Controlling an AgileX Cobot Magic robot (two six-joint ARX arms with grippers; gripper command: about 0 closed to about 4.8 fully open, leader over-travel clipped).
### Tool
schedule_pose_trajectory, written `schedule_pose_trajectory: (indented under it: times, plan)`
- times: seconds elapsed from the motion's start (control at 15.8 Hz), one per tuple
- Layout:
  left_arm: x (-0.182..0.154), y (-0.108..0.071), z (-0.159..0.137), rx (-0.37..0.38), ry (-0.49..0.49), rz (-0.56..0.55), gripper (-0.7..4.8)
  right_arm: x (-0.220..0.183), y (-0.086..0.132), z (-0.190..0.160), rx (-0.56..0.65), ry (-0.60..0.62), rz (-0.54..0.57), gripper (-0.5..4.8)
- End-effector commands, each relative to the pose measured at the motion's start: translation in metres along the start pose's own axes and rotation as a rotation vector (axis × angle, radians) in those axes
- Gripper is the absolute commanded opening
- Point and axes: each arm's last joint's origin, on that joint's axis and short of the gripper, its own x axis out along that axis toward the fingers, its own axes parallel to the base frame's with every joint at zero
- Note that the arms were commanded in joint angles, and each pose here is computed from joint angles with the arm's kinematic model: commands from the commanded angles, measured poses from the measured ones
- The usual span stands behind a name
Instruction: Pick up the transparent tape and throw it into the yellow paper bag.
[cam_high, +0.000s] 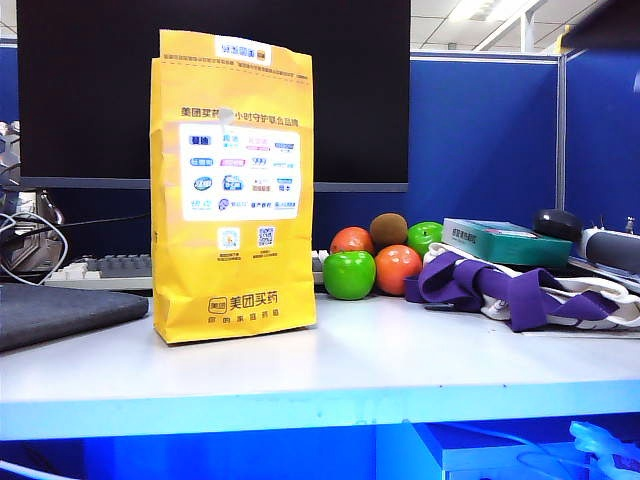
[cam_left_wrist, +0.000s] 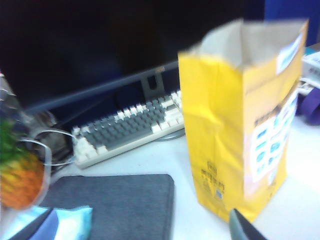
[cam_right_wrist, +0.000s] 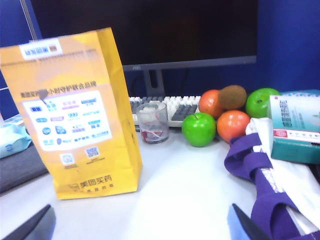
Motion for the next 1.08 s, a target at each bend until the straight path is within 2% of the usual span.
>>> schedule_pose_trajectory:
  times: [0.06,0.19,0.38,0.44,0.63,0.89,1.02,1.08]
  plan:
    - [0.009,-0.007,-0.027,-0.004,-0.004,0.006,4.79,-0.004,-0.001,0.006,-0.008,-0.088,-0.003,4.79]
    - [0.007,-0.012,-0.047,-0.005,-0.012,0.008,4.79,-0.008,-0.007,-0.004,-0.015,-0.098,-0.048,4.79]
    - [-0.006,-0.009,-0.047,-0.018,-0.108,0.041,4.79,-0.015,-0.016,-0.013,-0.029,-0.114,-0.143,4.79]
    - [-0.009,-0.006,-0.046,-0.021,-0.131,0.07,4.79,-0.017,-0.019,-0.012,-0.037,-0.133,-0.176,4.79]
    - [-0.011,0.006,-0.048,-0.021,-0.108,0.213,4.79,-0.021,-0.026,-0.009,-0.054,-0.156,-0.264,4.79]
    - [-0.018,0.021,-0.052,-0.017,-0.095,0.422,4.79,-0.021,-0.028,-0.016,-0.037,-0.088,-0.282,4.79]
    - [-0.019,0.02,-0.064,-0.013,-0.129,0.461,4.79,-0.021,-0.029,-0.023,-0.021,-0.02,-0.28,4.79]
    - [-0.014,0.019,-0.076,-0.015,-0.109,0.451,4.79,-0.021,-0.03,-0.025,-0.013,0.008,-0.281,4.79]
